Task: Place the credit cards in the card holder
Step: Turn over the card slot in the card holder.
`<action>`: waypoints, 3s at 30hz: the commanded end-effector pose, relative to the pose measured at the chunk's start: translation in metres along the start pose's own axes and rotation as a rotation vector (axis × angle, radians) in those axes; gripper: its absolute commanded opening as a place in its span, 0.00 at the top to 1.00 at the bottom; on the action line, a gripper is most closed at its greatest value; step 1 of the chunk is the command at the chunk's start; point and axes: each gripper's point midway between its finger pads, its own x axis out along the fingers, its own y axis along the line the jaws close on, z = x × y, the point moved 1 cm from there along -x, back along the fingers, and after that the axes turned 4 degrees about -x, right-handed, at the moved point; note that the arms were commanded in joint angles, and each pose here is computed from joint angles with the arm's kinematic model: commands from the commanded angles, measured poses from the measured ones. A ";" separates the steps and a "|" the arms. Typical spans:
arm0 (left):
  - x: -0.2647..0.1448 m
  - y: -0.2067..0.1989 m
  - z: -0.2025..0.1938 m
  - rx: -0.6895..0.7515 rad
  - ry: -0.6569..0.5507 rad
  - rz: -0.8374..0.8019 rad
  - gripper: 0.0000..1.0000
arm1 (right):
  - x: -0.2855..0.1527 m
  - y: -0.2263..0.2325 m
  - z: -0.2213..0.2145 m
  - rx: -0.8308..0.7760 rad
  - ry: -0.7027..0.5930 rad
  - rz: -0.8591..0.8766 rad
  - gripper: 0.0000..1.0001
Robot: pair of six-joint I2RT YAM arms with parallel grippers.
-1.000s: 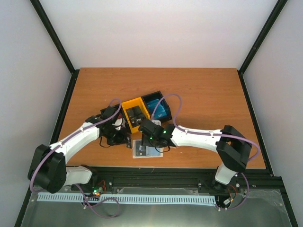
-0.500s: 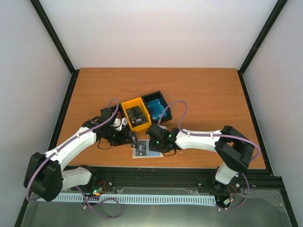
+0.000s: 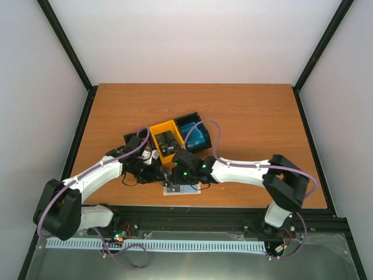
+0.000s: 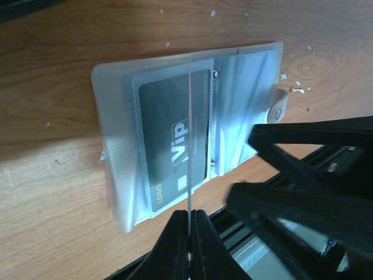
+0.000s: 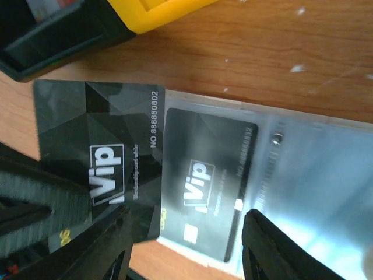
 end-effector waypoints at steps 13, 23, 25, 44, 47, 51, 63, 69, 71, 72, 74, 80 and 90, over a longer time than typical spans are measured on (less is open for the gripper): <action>0.012 0.019 -0.002 -0.029 0.024 0.070 0.99 | 0.003 -0.059 -0.014 0.072 0.018 -0.422 0.43; 0.015 0.022 -0.002 -0.038 0.033 0.087 0.99 | 0.024 -0.050 -0.025 0.089 0.073 -0.319 0.42; 0.015 0.025 -0.002 -0.049 0.035 0.101 0.99 | 0.029 -0.044 -0.027 0.093 0.092 -0.279 0.42; 0.015 0.033 -0.001 -0.078 0.032 0.150 0.99 | 0.024 0.023 -0.001 0.076 -0.001 0.219 0.39; 0.015 0.032 -0.001 -0.078 0.032 0.150 0.99 | 0.011 0.026 0.007 0.055 -0.055 0.241 0.38; 0.014 0.031 0.000 -0.074 0.028 0.146 0.99 | 0.004 0.002 0.011 0.070 -0.104 0.116 0.38; 0.014 0.030 0.000 -0.071 0.029 0.144 0.99 | -0.012 -0.062 0.010 0.136 -0.142 -0.266 0.39; 0.014 0.030 -0.001 -0.070 0.032 0.142 0.99 | -0.002 -0.063 0.004 0.135 -0.094 -0.286 0.39; 0.014 0.030 0.000 -0.071 0.031 0.142 0.99 | 0.004 -0.060 0.001 0.125 -0.075 -0.260 0.39; 0.014 0.030 -0.001 -0.070 0.031 0.141 0.99 | 0.006 -0.056 0.001 0.119 -0.069 -0.239 0.39; 0.014 0.030 -0.001 -0.071 0.032 0.142 0.99 | 0.010 -0.048 0.000 0.111 -0.059 -0.190 0.39; 0.014 0.029 0.000 -0.068 0.030 0.139 0.99 | 0.019 -0.041 -0.007 0.120 0.002 -0.156 0.39; 0.013 0.028 0.000 -0.067 0.029 0.139 0.99 | 0.039 -0.008 -0.014 0.128 0.068 0.045 0.31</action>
